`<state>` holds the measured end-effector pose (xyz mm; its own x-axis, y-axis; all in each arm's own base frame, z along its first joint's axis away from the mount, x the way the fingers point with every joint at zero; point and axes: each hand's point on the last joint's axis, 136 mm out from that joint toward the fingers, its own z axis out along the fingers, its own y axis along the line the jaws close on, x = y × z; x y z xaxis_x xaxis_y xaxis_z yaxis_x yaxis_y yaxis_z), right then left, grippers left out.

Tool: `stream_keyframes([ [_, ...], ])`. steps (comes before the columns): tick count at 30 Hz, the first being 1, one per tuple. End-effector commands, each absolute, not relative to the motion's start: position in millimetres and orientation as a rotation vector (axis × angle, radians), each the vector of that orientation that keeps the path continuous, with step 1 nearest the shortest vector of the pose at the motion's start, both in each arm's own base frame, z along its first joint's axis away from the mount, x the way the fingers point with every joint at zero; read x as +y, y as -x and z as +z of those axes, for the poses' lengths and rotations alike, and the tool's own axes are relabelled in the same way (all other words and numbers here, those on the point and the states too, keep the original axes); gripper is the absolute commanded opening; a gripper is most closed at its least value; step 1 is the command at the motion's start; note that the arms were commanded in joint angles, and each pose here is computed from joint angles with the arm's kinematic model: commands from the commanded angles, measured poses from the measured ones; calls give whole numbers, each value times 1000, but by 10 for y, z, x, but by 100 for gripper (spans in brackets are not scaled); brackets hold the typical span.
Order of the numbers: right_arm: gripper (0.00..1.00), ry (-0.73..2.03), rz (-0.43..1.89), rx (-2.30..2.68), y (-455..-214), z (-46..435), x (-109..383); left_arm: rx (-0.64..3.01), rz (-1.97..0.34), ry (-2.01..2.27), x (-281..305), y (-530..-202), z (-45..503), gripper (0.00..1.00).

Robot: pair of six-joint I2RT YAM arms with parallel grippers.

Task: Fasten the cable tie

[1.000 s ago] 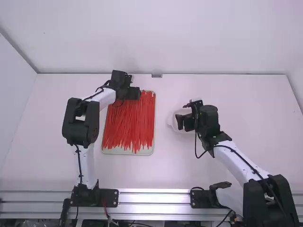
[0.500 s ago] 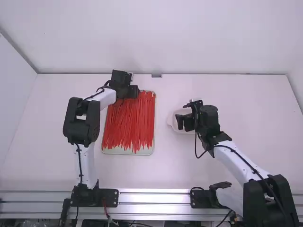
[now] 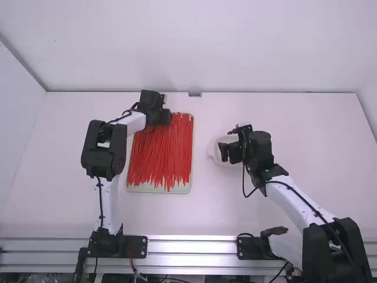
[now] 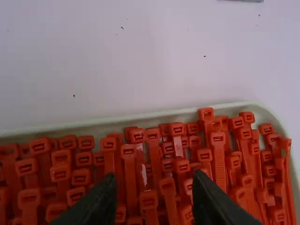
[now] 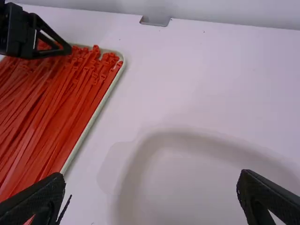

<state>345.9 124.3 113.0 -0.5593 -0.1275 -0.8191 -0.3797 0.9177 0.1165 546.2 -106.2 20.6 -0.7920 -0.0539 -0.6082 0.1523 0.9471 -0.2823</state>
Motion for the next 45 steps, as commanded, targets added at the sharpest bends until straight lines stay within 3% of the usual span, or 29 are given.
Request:
stream_keyframes([
  [1, 98, 362, 354, 2138, -3524, 1227, 1272, 2442, -416, -68, -1073, -5509, 209, 37],
  [19, 98, 373, 352, 2139, -3515, 1220, 1281, 2452, -415, -66, -1069, -5491, 192, 25],
  [30, 98, 374, 354, 2139, -3514, 1220, 1286, 2468, -414, -62, -1057, -5462, 167, 24],
  [45, 98, 372, 352, 2138, -3518, 1223, 1281, 2478, -385, -58, -1049, -5451, 147, 11],
])
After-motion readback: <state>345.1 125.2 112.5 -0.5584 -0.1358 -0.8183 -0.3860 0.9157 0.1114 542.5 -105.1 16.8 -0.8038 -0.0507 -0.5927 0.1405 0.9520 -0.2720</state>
